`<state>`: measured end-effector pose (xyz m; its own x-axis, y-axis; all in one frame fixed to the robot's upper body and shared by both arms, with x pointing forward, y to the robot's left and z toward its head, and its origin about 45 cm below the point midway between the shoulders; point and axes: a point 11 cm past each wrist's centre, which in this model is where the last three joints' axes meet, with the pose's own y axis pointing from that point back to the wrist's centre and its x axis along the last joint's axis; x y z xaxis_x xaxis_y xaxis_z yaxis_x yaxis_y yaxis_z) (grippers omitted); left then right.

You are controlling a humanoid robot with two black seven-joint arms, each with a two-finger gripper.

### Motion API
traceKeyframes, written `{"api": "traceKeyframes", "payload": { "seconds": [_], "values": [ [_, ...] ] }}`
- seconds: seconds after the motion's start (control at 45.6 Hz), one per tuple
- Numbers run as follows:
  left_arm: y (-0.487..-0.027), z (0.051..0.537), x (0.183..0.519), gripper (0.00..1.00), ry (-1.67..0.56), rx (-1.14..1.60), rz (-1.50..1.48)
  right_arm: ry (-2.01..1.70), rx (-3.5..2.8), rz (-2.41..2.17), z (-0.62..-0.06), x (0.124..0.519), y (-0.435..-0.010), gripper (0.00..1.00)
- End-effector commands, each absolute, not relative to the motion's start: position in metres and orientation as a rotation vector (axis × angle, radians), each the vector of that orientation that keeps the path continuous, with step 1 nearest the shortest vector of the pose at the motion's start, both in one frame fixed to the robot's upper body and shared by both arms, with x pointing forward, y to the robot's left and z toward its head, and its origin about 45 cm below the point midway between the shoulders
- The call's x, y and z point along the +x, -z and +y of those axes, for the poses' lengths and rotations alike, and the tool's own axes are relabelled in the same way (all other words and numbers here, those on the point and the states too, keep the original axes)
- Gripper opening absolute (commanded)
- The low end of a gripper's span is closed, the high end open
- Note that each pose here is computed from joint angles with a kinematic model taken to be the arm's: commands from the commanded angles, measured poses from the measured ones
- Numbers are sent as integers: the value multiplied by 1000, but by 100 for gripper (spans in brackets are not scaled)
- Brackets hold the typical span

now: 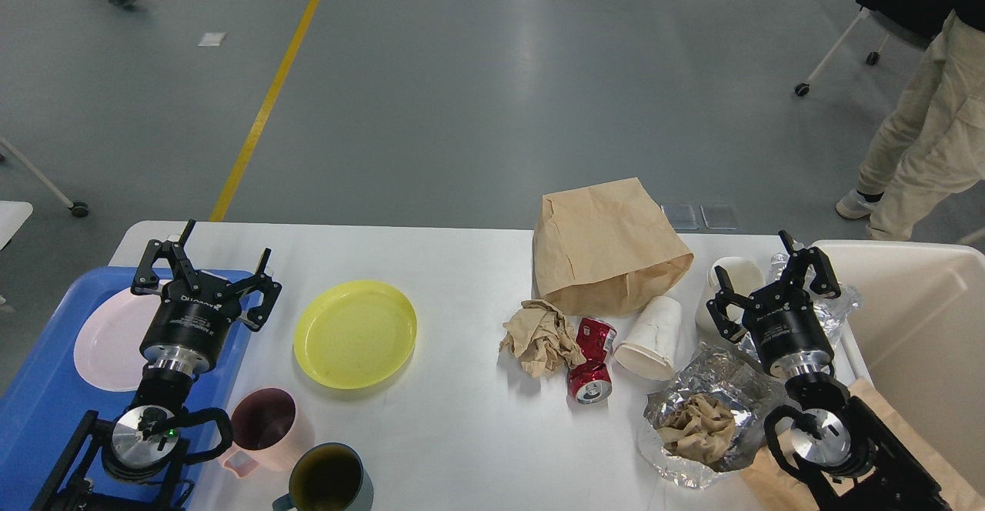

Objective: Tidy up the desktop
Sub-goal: 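Raise the left gripper off the blue tray, then swing the left gripper up and over toward the pink mug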

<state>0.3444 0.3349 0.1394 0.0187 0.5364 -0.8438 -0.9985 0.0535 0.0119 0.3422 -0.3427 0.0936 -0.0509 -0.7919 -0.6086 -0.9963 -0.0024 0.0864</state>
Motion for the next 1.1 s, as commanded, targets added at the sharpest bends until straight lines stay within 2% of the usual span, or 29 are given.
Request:
{"api": "traceKeyframes", "payload": {
  "seconds": [0.0,0.219,0.373,0.526,0.658,0.855,1.074],
  "values": [
    [-139,339,343,97,-1391,-758,800,-719,-1845,1896,-343,342,-94,100],
    [-142,345,343,97,-1409,-778,772,-719,-1845,1896,-343,343,-94,100],
    [-157,371,343,97,-1405,-661,690,-719,-1845,1896,-343,343,-94,100],
    [-180,377,359,97,-1288,-273,555,-719,-1845,1896,-343,343,-94,100],
    [-195,361,377,97,-1127,98,426,-719,-1845,1896,-343,343,-94,100],
    [-234,373,394,97,-986,484,217,-719,-1845,1896,-343,343,-94,100],
    [-278,360,410,97,-758,834,41,-719,-1845,1896,-343,342,-94,100]
  ]
}}
